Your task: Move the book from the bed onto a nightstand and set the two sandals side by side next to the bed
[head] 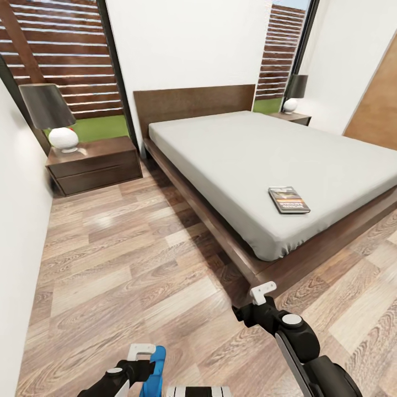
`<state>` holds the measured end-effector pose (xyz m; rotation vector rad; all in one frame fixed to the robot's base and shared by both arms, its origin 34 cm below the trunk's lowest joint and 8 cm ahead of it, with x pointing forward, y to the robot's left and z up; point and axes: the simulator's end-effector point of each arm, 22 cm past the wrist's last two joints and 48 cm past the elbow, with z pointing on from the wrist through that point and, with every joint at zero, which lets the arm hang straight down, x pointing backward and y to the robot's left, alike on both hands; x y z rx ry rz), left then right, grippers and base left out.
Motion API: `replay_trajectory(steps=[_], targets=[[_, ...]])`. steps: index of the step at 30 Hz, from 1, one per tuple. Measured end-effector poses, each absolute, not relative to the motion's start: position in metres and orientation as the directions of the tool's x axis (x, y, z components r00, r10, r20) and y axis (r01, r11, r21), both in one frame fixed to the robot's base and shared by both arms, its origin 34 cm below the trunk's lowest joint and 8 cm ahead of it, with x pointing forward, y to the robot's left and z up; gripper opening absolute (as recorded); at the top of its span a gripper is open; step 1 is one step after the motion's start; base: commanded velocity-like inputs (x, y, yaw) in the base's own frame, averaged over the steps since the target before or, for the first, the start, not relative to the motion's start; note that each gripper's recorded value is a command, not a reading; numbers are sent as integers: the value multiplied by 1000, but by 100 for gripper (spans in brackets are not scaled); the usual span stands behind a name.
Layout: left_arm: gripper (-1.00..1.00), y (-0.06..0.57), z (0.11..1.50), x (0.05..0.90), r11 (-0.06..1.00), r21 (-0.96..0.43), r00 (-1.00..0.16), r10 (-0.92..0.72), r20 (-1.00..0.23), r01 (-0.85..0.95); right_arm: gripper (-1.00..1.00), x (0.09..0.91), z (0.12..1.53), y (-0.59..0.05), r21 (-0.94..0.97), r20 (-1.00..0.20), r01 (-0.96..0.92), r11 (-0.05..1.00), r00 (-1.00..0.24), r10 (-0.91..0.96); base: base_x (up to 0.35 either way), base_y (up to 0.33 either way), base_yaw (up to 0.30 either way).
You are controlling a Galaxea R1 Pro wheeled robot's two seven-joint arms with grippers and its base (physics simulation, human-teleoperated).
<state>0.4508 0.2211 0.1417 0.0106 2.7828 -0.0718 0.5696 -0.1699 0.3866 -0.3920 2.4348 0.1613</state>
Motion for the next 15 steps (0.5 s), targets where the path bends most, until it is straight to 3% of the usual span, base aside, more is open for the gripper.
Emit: replay_trajectory(steps=[15], targets=[[100,220,142,453,999,-50,-935,-1,-355,17,100,570,387,-170,17,-630,-319,948,-739,-238,0,0,0]])
